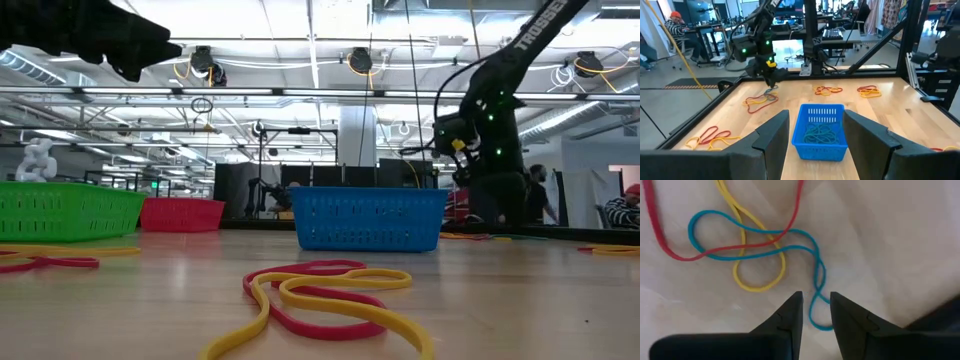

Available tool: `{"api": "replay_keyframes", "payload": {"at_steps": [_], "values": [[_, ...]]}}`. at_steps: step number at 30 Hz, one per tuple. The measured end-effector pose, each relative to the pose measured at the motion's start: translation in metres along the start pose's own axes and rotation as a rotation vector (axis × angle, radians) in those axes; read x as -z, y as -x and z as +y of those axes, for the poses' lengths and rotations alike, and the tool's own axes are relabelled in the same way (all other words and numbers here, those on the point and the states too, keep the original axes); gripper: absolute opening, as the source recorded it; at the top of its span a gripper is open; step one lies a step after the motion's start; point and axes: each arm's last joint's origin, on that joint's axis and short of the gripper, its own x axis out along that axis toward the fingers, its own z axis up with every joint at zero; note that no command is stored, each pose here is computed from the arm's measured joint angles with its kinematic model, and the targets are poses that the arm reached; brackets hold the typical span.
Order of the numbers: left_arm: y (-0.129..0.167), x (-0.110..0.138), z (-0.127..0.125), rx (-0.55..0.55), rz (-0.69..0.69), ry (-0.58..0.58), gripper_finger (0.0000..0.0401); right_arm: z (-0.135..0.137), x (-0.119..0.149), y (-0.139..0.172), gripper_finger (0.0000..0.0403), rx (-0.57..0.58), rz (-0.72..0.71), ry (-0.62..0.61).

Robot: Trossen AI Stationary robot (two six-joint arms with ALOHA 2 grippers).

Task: Sort rubber bands into baskets
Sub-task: Put the blue rubber band into the blue bin

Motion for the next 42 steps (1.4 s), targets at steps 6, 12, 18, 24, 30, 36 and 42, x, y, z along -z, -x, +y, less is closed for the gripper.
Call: {"api": "replay_keyframes", "payload": {"at_steps": [6,12,18,24,30,36,42], "values": [[0.0,0.0,0.0,-0.001,-0.001,0.0,0.0191,0.003,-0.011,-0.026,0.0087,0.006,0.107,0.041],[0.0,0.0,0.0,-0.001,0.0,-0.018,0.0191,-0.001,-0.02,-0.019,0.0014,-0.013,0.166,0.045],[0.0,0.0,0.0,-0.002,0.0,-0.02,0.0191,-0.01,-0.038,0.026,0.0004,0.051,0.064,0.016],[0.0,0.0,0.0,-0.002,0.001,-0.019,0.0191,-0.008,-0.043,0.081,0.0001,0.056,-0.028,-0.025],[0.0,0.0,0.0,-0.001,0.004,-0.017,0.0191,0.012,-0.04,0.138,0.0001,0.048,-0.166,-0.005],[0.0,0.0,0.0,-0.001,0.0,-0.005,0.0191,0.048,-0.027,0.179,0.0,-0.081,-0.363,0.051],[0.0,0.0,0.0,-0.001,0.0,0.011,0.0191,0.103,-0.014,0.201,0.0,-0.196,-0.523,0.158]]}}
